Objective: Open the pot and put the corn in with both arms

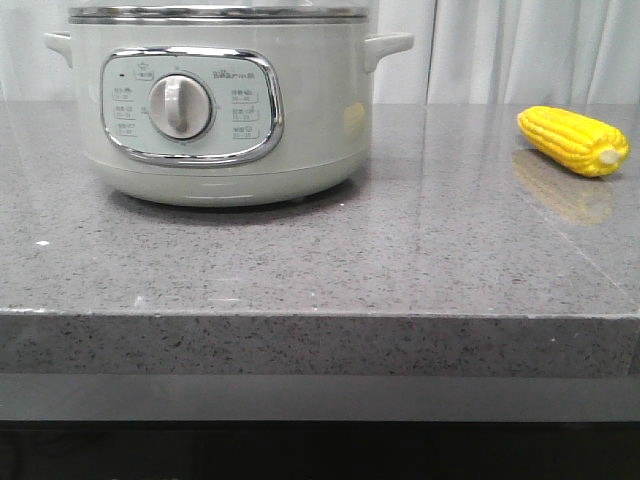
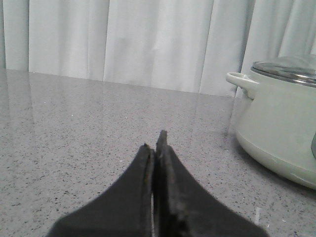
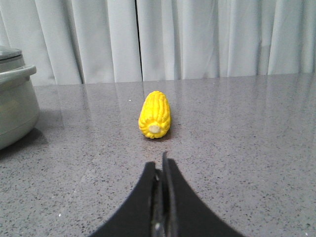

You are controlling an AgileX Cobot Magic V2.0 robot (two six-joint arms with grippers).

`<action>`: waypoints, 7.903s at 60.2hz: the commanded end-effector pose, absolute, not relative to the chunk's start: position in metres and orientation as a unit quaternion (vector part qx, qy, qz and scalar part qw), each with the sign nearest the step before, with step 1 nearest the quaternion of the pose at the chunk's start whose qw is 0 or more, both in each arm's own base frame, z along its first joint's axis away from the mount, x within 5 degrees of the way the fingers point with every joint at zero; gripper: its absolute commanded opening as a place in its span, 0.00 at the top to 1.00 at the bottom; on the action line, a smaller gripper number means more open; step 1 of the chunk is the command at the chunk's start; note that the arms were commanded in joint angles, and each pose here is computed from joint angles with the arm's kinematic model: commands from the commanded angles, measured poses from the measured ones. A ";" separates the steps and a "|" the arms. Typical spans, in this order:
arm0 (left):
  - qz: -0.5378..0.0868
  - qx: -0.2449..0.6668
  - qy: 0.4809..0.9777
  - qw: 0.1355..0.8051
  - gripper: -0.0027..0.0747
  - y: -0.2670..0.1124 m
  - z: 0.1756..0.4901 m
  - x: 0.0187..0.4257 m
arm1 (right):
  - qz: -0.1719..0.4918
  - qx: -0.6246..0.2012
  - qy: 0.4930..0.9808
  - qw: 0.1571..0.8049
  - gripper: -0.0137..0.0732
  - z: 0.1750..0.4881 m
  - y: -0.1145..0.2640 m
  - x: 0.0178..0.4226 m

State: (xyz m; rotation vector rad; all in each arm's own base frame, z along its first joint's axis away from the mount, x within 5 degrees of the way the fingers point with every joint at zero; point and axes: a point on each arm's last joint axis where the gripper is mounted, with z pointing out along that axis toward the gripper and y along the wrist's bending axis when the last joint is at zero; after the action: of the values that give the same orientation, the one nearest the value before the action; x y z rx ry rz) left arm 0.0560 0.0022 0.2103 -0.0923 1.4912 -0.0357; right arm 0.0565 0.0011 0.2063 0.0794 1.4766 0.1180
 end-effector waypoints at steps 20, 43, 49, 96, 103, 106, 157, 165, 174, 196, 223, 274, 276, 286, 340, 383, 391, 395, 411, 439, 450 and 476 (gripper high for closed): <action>-0.019 -0.043 0.634 0.772 0.99 0.003 0.217 0.054 | 0.052 0.035 0.630 0.774 0.98 0.218 0.001 0.053; -0.028 -0.039 0.595 0.802 0.99 0.001 0.289 0.035 | 0.053 0.033 0.626 0.777 0.98 0.275 0.001 0.036; -0.030 -0.036 0.600 0.799 0.99 0.000 0.318 0.028 | 0.051 0.031 0.631 0.773 0.98 0.296 0.001 0.031; -0.034 -0.034 0.754 0.655 0.99 -0.001 0.381 0.090 | 0.036 0.036 0.788 0.614 0.98 0.345 0.001 0.093; -0.030 -0.033 0.755 0.654 0.99 0.000 0.380 0.093 | 0.019 0.023 0.788 0.615 0.97 0.345 0.000 0.094; -0.026 -0.029 0.753 0.657 0.96 0.000 0.381 0.093 | 0.007 0.012 0.789 0.614 0.94 0.345 0.000 0.093; -0.181 0.103 0.723 0.659 0.30 -0.070 0.407 0.168 | 0.003 0.007 0.788 0.616 0.21 0.346 0.000 0.094; -0.208 0.130 0.714 0.656 0.30 -0.099 0.411 0.192 | 0.004 0.008 0.788 0.616 0.21 0.346 0.000 0.094; -0.219 0.143 0.715 0.648 0.30 -0.129 0.417 0.228 | 0.004 0.008 0.788 0.616 0.21 0.346 0.000 0.094; -0.218 0.144 0.721 0.641 0.30 -0.171 0.422 0.302 | 0.004 0.008 0.788 0.616 0.21 0.346 0.000 0.094; -0.205 0.143 0.742 0.622 0.30 -0.186 0.399 0.342 | 0.004 0.008 0.788 0.616 0.21 0.346 0.000 0.094; -0.207 0.144 0.738 0.626 0.56 -0.187 0.407 0.344 | 0.004 0.008 0.786 0.619 0.21 0.346 0.000 0.094; -0.208 0.144 0.735 0.629 0.56 -0.187 0.412 0.343 | 0.004 0.008 0.785 0.620 0.21 0.346 0.000 0.094; -0.218 0.141 0.709 0.656 0.56 -0.180 0.453 0.329 | 0.005 0.008 0.781 0.624 0.21 0.347 0.000 0.094; -0.071 0.044 0.749 0.657 0.56 -0.029 0.444 0.186 | 0.010 0.012 0.794 0.608 0.21 0.344 0.000 0.094; -0.071 0.041 0.739 0.669 0.56 -0.027 0.430 0.176 | 0.032 0.022 0.906 0.421 0.21 0.376 0.006 0.230; -0.071 0.041 0.739 0.669 0.56 -0.027 0.430 0.176 | 0.029 0.016 0.911 0.410 0.21 0.378 0.007 0.267; -0.071 0.041 0.739 0.669 0.56 -0.027 0.430 0.176 | 0.027 0.013 0.914 0.405 0.21 0.377 0.007 0.283; -0.071 0.042 0.739 0.669 0.56 -0.027 0.430 0.176 | 0.032 0.014 0.923 0.382 0.21 0.368 0.009 0.342; -0.071 0.042 0.739 0.669 0.56 -0.027 0.430 0.176 | 0.035 0.013 0.942 0.335 0.21 0.325 0.011 0.409; -0.071 0.042 0.739 0.669 0.56 -0.027 0.430 0.176 | 0.034 0.013 0.946 0.322 0.21 0.311 0.011 0.422; -0.071 0.042 0.739 0.669 0.56 -0.027 0.430 0.176 | 0.033 0.008 0.958 0.286 0.26 0.290 0.012 0.429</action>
State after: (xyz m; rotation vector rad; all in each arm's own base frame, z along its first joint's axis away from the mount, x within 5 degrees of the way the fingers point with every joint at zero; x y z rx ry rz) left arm 0.1804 -0.0277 0.4010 0.1188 1.8643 -0.1435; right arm 0.4320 0.0127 0.2570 0.0366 2.6625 0.0879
